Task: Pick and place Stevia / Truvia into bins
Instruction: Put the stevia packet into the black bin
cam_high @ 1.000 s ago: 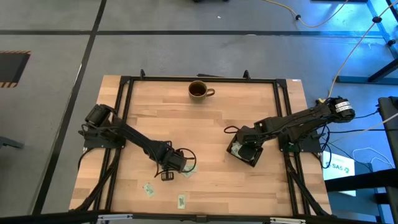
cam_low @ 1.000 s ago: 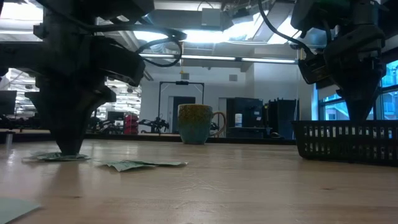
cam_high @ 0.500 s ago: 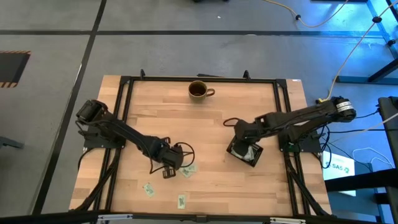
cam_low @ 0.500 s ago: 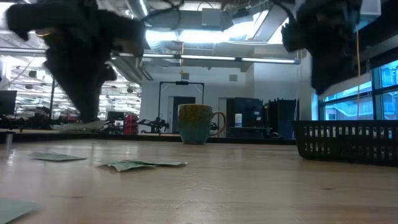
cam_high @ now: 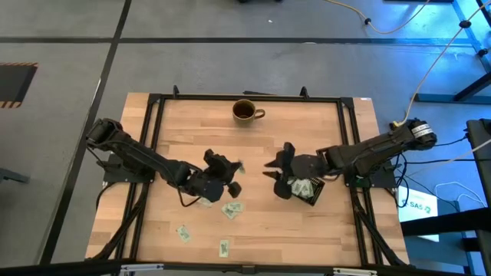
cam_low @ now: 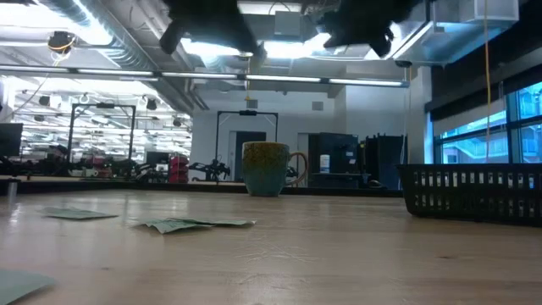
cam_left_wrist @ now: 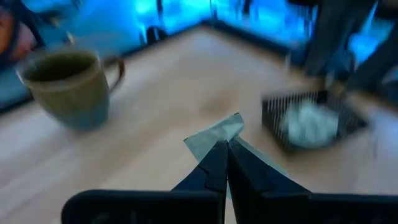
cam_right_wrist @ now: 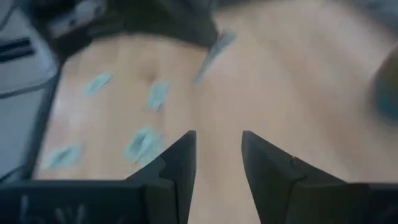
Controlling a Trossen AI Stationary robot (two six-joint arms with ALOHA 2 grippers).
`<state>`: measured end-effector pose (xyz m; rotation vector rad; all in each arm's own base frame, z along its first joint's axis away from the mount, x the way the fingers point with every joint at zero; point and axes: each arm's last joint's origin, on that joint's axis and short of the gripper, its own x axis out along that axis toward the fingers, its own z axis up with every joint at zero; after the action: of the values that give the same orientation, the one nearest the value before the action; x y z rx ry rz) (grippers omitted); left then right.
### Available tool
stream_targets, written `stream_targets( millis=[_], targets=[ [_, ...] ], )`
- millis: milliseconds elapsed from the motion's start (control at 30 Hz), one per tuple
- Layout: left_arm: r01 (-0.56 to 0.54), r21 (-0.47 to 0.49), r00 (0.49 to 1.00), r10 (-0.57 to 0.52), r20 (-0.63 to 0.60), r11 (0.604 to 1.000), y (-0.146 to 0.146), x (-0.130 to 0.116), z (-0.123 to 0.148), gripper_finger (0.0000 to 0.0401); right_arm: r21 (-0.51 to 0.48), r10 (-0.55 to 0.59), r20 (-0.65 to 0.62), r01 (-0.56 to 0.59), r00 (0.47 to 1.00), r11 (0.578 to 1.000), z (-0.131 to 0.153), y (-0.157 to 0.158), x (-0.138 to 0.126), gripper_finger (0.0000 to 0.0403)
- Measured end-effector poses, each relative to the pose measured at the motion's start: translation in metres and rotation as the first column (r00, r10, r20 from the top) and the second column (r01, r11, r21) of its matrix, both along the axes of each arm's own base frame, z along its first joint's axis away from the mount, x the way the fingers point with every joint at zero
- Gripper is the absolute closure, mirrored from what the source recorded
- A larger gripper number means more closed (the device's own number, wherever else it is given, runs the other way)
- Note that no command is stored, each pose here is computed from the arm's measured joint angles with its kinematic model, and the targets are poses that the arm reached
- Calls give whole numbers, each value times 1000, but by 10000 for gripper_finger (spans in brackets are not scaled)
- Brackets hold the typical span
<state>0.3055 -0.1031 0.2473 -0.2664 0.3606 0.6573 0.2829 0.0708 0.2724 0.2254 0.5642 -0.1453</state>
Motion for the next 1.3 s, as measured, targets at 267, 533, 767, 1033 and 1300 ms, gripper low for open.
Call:
stream_targets(
  millis=[267,533,767,1033,1300],
  targets=[
    [-101,83,980,85,181,991,3,12,18,398,-231,-68,108,91,992,969,1,13,8,271],
    [-120,112,971,93,221,986,13,18,27,398,-206,-80,160,113,984,972,-6,16,21,271],
    [-111,138,969,76,236,984,14,21,32,398,-173,-117,227,159,967,972,-4,10,30,271],
    [-99,135,970,65,236,986,13,21,32,397,-141,-166,306,217,937,966,3,1,35,271],
    [-85,152,974,50,222,985,13,21,32,397,-54,-230,316,260,920,964,3,-5,36,301]
  ],
)
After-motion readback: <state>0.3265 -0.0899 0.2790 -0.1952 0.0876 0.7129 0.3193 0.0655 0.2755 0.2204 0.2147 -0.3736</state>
